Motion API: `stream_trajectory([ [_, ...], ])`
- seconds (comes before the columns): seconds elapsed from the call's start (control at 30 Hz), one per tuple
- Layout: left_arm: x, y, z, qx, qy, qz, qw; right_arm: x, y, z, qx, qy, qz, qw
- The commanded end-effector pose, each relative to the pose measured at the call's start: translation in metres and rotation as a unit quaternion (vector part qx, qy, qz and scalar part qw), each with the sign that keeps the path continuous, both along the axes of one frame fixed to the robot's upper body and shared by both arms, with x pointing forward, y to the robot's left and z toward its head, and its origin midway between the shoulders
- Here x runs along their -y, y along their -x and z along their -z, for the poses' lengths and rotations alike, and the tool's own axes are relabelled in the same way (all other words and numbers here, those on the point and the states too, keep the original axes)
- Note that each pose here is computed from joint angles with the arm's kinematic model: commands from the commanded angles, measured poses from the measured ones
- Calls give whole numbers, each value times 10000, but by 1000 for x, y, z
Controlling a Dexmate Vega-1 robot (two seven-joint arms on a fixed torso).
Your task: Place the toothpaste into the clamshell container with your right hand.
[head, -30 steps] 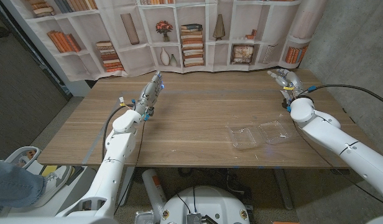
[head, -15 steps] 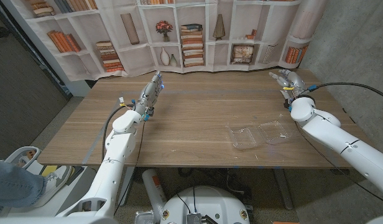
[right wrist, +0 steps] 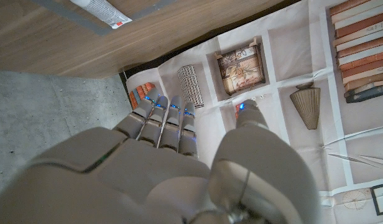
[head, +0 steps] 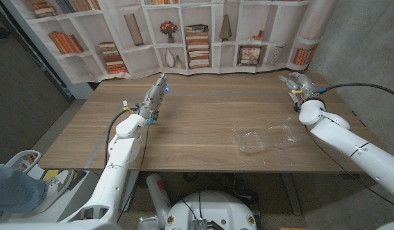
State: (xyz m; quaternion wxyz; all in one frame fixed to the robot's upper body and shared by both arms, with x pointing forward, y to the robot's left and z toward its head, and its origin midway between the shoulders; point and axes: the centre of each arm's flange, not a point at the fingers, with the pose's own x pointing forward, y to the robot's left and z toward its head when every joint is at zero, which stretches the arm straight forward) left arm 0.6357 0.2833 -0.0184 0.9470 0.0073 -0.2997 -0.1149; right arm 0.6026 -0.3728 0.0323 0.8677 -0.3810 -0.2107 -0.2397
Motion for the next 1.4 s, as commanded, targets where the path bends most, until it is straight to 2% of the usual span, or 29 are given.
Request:
stream_trajectory([
  [0.03,-1,5,1,39,2,-43,10000,4,-5,1,-111,155,362,9992],
  [0.43,1,8,2,23,-43,-61,10000,9,-7,5,-264,152,599,9977],
  [1.4,9,13,4,26,-50,-75,10000,18,-17,8,-701,571,1075,9901],
])
